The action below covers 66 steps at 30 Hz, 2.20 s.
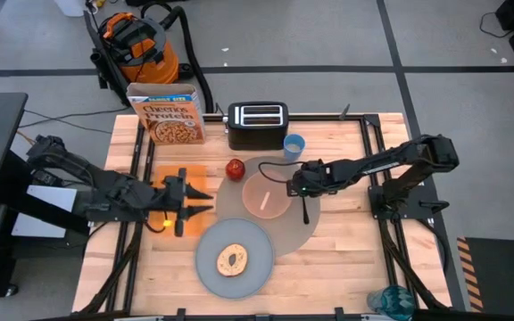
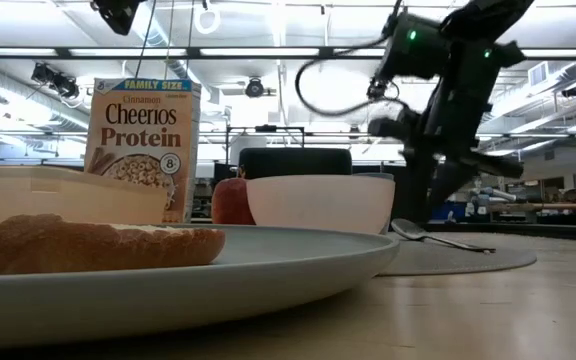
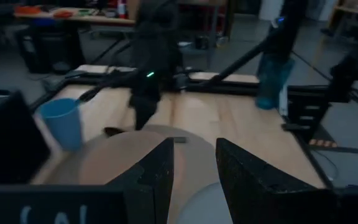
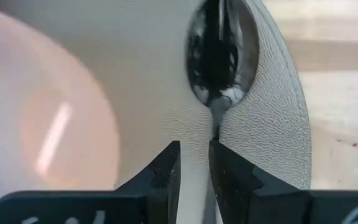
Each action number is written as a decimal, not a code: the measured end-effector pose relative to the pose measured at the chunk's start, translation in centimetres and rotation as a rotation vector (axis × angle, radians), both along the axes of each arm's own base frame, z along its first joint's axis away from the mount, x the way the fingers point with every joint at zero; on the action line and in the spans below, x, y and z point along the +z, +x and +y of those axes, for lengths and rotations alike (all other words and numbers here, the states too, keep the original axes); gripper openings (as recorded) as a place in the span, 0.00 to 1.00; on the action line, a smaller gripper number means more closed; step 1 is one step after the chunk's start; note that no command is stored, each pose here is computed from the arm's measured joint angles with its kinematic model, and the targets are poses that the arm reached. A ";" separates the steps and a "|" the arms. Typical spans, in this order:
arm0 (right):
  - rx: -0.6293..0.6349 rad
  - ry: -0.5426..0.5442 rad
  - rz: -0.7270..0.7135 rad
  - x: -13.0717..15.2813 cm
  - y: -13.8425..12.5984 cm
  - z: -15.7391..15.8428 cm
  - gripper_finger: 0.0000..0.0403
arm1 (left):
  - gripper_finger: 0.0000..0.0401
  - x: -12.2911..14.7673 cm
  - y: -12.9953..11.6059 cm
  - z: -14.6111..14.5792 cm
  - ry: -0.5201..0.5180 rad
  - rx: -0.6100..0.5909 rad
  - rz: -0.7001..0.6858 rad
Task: Arrange a breakfast setting
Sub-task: Put the cereal into the transparent pink bowl
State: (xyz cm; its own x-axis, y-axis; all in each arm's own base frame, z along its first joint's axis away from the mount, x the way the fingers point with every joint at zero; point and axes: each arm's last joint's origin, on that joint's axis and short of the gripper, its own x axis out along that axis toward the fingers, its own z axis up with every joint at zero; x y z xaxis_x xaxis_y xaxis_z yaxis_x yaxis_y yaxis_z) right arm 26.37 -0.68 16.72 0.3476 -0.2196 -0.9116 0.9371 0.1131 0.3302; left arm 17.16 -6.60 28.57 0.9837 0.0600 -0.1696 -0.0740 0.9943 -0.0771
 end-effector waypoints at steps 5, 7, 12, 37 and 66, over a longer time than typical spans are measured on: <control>0.053 -0.119 -0.097 2.6 -0.8 0.9 0.23 | 0.31 3.6 -1.0 2.8 0.045 0.159 0.087; 0.056 -0.197 -0.147 3.7 -1.1 1.4 0.23 | 0.30 5.7 -1.6 4.2 0.080 0.237 0.154; 0.128 -0.461 -0.270 6.3 -1.4 2.8 0.23 | 0.26 10.9 -2.9 7.7 0.200 0.418 0.293; 0.966 -0.650 -0.559 6.2 2.5 10.4 0.26 | 0.44 13.0 -1.0 24.0 0.303 0.600 0.885; 1.087 -0.521 -0.536 2.7 3.3 13.0 0.32 | 0.03 6.1 0.0 25.6 0.165 0.248 1.208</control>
State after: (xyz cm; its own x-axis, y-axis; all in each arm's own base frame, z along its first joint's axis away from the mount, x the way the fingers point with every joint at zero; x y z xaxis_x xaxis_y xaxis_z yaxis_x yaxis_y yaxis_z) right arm 29.65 12.34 19.41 0.8576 0.1183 -0.5006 0.0556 0.9462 0.3188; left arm 17.21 18.98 34.69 0.1625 0.3285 -0.9304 -0.1972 0.9348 0.2956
